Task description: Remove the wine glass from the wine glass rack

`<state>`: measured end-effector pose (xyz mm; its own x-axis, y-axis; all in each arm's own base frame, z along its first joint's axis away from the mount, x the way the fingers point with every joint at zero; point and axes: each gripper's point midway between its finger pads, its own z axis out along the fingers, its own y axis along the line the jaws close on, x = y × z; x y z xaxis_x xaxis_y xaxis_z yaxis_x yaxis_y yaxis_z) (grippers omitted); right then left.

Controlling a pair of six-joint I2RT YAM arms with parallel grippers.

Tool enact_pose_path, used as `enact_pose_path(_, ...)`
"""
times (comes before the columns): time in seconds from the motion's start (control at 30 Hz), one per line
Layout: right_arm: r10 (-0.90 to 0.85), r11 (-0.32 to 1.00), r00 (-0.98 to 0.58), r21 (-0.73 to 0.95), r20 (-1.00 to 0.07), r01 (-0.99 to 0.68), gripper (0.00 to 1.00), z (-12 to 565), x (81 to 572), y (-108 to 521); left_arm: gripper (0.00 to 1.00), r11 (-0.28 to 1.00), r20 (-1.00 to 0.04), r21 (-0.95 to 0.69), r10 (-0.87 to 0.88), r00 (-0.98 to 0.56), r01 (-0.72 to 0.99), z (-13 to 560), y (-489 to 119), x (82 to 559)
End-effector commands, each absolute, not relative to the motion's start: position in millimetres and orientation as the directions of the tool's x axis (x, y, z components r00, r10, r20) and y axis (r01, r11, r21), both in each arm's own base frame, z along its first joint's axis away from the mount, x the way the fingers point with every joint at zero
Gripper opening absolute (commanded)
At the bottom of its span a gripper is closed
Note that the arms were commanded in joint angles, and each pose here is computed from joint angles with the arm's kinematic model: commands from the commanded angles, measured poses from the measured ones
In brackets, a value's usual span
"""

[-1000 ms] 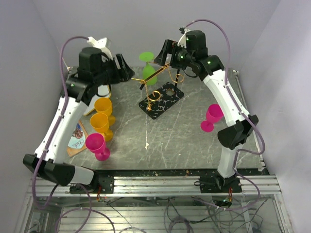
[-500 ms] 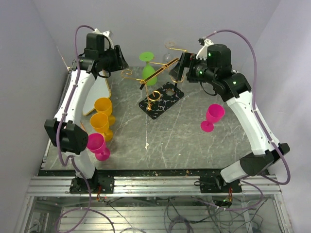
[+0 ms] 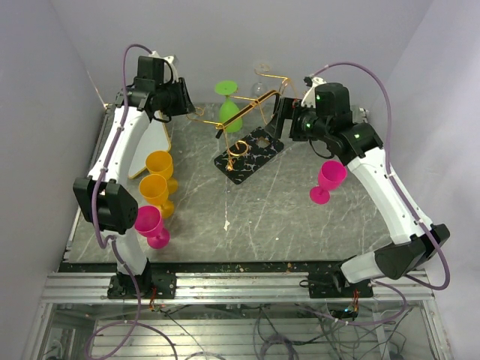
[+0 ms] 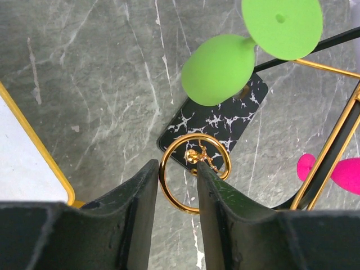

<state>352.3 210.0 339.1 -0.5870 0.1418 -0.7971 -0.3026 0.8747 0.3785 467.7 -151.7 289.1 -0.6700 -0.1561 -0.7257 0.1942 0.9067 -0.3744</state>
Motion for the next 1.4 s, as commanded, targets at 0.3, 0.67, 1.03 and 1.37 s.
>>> enact_pose_path(0.3,0.149,0.868,-0.559,0.378,-0.816,-0.32,0.95,345,353,209,0.32,0.894,-0.693,-0.4,-0.152,-0.705,0.2,282,-149,430)
enact_pose_path(0.67,0.151,0.868,-0.56,0.38,-0.815,-0.32,0.95,343,351,208,0.31,0.842,-0.645,-0.487,-0.167,-0.746,0.233,280,-163,392)
enact_pose_path(1.03,0.152,0.867,-0.552,0.379,-0.82,-0.324,0.95,345,348,207,0.31,0.782,-0.611,-0.555,-0.153,-0.777,0.283,288,-199,346)
enact_pose_path(1.37,0.148,0.87,-0.544,0.37,-0.826,-0.325,0.95,345,347,204,0.32,0.719,-0.572,-0.629,-0.17,-0.802,0.296,287,-221,308)
